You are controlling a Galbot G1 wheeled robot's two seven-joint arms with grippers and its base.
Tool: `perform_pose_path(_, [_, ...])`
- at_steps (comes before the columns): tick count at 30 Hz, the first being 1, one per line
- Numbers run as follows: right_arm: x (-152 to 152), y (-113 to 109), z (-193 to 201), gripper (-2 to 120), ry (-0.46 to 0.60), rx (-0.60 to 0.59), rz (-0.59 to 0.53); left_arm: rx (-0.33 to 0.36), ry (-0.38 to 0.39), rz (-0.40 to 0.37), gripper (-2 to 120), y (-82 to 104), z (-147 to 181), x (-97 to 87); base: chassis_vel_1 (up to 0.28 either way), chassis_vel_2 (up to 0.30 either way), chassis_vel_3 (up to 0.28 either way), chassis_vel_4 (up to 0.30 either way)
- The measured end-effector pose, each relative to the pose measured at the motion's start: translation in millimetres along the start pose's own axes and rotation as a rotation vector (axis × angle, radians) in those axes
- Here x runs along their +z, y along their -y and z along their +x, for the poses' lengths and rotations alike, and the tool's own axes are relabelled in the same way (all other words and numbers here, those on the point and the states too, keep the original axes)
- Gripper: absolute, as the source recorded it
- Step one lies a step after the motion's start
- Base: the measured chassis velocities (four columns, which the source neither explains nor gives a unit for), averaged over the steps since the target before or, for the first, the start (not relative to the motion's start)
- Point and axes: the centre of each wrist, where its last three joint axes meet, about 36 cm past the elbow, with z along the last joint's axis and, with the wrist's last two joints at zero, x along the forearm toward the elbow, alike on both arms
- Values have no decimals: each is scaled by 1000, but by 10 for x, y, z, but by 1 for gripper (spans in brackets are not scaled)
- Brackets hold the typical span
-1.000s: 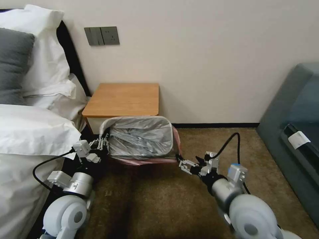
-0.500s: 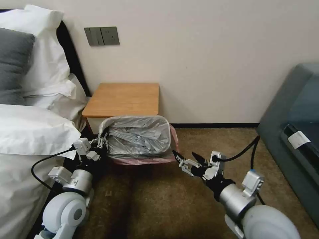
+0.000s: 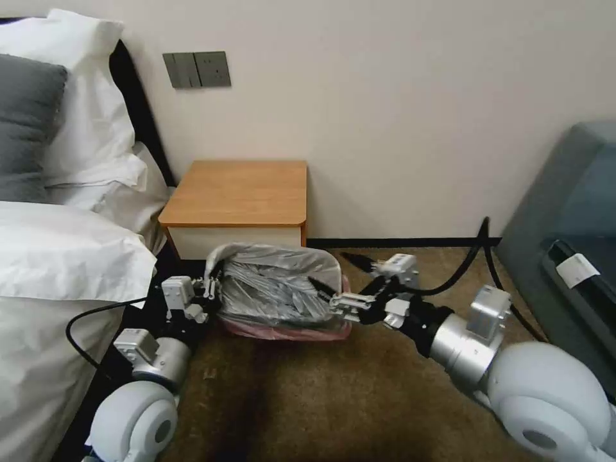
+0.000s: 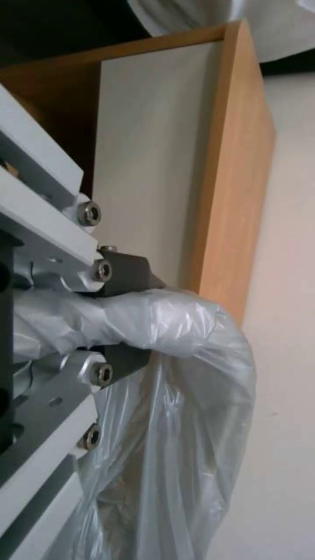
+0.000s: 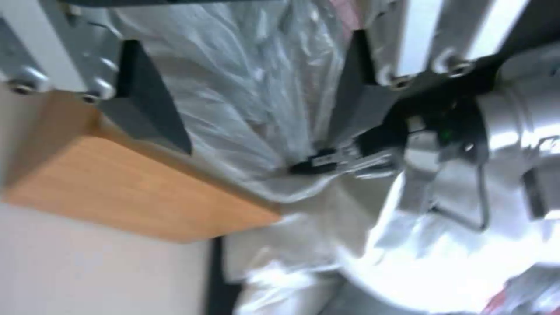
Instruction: Pick up the garbage bag from the table and place it over the trash can.
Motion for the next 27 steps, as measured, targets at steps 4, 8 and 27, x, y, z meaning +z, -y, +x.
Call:
perform_pose_path(4, [-99, 51, -205, 46, -30, -82, 64, 3, -3, -2, 8, 31, 14, 30, 0, 0, 0, 0])
perform_pose_path(8, [-112, 83, -444, 33, -69, -125, 110, 8, -3, -5, 8, 54, 18, 45, 0, 0, 0, 0])
perform_pose_path(27, [-110, -21, -1297, 0, -217, -172, 216, 10, 9, 0, 8, 100, 49, 45, 0, 0, 0, 0])
